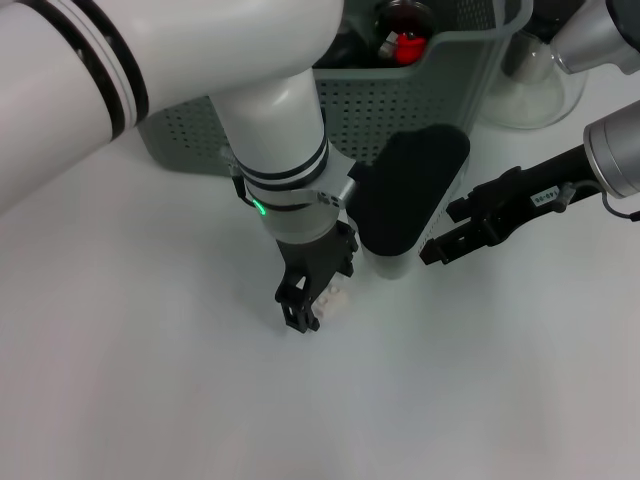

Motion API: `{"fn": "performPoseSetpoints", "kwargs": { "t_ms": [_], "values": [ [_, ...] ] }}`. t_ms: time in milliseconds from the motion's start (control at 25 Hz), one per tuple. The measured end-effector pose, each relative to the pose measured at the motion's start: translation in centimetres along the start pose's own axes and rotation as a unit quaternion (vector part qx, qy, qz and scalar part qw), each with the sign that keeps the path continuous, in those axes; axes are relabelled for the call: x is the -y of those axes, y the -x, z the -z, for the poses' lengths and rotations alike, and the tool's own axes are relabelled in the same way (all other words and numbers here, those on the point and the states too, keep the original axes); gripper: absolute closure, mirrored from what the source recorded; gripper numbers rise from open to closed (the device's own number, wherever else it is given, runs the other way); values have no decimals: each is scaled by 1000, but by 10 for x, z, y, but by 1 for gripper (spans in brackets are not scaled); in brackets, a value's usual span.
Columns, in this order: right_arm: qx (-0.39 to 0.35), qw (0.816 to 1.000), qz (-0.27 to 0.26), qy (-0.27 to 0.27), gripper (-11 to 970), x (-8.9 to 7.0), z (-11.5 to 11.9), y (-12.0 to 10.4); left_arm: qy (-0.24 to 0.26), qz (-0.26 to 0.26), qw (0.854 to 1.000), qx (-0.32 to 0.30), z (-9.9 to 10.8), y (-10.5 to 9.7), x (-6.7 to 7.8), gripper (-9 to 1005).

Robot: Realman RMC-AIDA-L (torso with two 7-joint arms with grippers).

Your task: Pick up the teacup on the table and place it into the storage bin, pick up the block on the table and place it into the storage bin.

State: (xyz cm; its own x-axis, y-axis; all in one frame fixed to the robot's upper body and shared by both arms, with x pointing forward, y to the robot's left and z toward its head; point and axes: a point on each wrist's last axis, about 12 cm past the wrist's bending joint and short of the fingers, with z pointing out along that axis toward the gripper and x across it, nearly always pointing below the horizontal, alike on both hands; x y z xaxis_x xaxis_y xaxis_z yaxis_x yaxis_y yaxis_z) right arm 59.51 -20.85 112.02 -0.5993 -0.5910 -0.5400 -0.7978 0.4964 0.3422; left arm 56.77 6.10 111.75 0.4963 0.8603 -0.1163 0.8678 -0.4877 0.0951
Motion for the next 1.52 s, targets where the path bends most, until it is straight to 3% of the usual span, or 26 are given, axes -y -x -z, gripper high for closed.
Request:
{"fn": "performPoseSetpoints", "kwargs": {
  "t_ms": [880, 1080, 1200, 1320, 1400, 1480, 1520],
  "values": [
    [2, 1000, -1, -2, 14, 1, 0, -3, -18, 3, 1000, -12, -3, 3, 5, 551],
    [3, 1000, -3, -3, 14, 2, 1, -4, -37, 38, 998, 18, 17, 2, 9, 580],
    [3, 1000, -2, -4, 15, 2, 2, -4, -37, 89, 992, 85, 45, -7, 11, 586],
    [2, 1000, -2, -3, 15, 2, 3, -4, -25, 145, 975, 168, 75, -22, 14, 585],
    [2, 1000, -2, -4, 15, 2, 4, -4, -9, 204, 948, 246, 99, -41, 17, 584],
    [2, 1000, -3, -4, 15, 3, 5, -4, 23, 272, 907, 322, 122, -68, 21, 584],
    [2, 1000, -3, -5, 15, 3, 5, -4, 48, 318, 870, 374, 138, -89, 25, 584]
  ]
}}
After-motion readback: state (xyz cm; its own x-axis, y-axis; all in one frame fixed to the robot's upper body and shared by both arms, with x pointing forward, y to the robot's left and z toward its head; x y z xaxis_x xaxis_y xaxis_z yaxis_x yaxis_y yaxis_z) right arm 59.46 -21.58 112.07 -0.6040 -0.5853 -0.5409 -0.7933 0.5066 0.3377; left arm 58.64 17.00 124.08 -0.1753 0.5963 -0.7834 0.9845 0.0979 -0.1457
